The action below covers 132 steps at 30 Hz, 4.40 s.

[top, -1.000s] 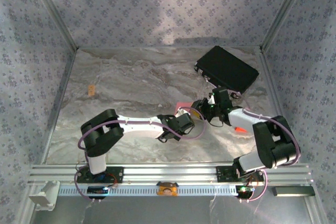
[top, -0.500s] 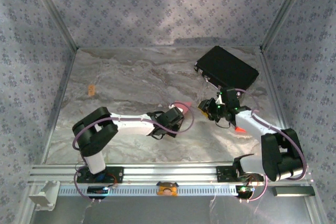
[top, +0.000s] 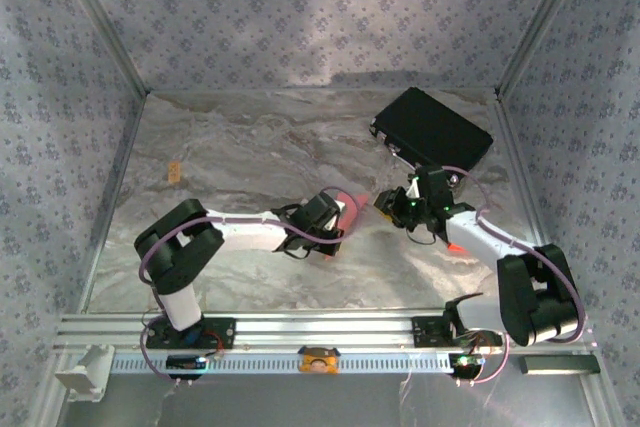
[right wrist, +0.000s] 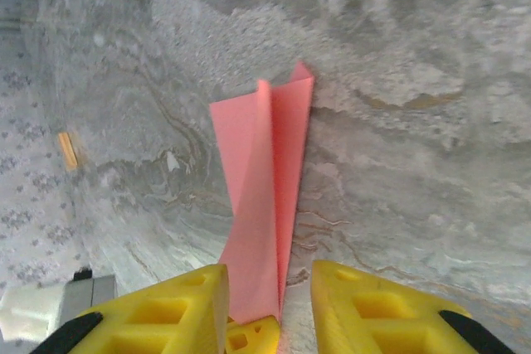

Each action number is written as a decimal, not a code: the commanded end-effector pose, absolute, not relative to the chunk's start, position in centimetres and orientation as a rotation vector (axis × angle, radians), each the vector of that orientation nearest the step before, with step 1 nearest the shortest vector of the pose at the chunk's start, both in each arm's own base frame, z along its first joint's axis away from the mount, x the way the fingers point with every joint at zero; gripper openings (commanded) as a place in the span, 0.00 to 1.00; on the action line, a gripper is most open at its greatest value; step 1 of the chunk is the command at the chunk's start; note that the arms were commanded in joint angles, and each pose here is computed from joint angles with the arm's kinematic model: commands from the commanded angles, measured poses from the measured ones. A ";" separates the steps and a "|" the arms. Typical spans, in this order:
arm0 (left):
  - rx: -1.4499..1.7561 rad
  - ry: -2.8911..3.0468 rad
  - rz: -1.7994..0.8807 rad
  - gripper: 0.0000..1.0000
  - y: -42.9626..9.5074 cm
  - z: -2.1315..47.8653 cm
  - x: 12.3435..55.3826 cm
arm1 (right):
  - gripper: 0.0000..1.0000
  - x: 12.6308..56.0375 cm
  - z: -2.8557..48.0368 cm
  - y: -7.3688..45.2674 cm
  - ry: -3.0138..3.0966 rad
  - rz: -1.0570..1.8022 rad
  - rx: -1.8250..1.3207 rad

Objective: Fold a paper plane with a square sheet of paper (pick it up from the middle)
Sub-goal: Fold the wing for the fifth time at the center of the table.

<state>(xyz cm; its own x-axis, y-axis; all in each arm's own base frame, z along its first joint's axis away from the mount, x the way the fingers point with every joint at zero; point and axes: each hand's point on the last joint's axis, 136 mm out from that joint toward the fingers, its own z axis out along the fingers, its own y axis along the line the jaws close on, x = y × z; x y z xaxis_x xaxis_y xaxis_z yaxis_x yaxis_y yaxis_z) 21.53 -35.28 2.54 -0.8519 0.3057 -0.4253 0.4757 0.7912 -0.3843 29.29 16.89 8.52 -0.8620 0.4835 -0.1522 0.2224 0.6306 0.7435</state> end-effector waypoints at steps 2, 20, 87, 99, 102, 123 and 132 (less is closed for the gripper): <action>0.598 2.683 -0.798 0.04 -35.9 2.0 20.9 | 0.29 29.3 8.3 17.4 2.499 1.004 0.417; 0.550 2.750 -1.044 0.01 -36.9 1.1 20.4 | 0.14 26.9 6.8 21.1 2.534 1.225 0.164; 0.148 2.887 -1.231 0.00 -34.4 -2.0 20.6 | 0.12 28.9 3.7 23.3 2.590 1.363 0.119; 0.128 2.915 -1.222 0.00 -34.3 -2.5 20.6 | 0.12 29.2 2.8 23.2 2.609 1.348 0.126; 0.128 2.919 -1.217 0.00 -34.3 -2.6 20.5 | 0.12 29.2 2.2 22.9 2.636 1.321 0.149; 0.195 2.741 -1.354 0.23 -36.2 3.9 21.9 | 0.11 28.1 -0.5 21.8 2.766 1.188 0.234; 0.174 2.694 -1.470 0.25 -37.4 4.7 22.1 | 0.11 28.1 -0.4 21.9 2.768 1.188 0.225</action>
